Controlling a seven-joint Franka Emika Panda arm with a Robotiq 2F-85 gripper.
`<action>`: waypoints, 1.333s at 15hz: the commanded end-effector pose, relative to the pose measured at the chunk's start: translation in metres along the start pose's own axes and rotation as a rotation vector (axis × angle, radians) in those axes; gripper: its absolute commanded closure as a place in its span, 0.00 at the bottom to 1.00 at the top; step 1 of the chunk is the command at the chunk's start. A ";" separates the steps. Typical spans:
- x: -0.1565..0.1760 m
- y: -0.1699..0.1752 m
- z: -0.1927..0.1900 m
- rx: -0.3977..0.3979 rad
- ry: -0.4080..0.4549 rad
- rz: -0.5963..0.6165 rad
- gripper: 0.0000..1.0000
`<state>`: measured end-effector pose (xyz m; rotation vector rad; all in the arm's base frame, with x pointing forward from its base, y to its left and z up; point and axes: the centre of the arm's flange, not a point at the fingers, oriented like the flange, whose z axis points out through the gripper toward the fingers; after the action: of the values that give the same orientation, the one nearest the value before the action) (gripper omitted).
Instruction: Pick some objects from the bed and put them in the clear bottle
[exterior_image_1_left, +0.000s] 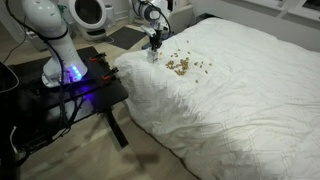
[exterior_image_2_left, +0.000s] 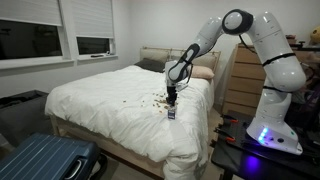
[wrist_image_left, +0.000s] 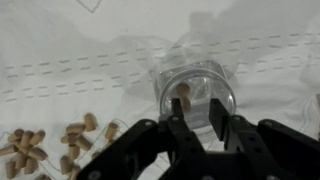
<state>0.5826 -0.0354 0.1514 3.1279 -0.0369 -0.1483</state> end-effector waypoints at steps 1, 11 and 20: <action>-0.009 0.002 -0.007 -0.004 0.014 -0.012 0.34; -0.009 0.002 -0.010 -0.002 0.015 -0.007 0.65; -0.006 0.004 -0.039 -0.014 0.029 0.005 1.00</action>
<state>0.5862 -0.0364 0.1633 3.1287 -0.0396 -0.1162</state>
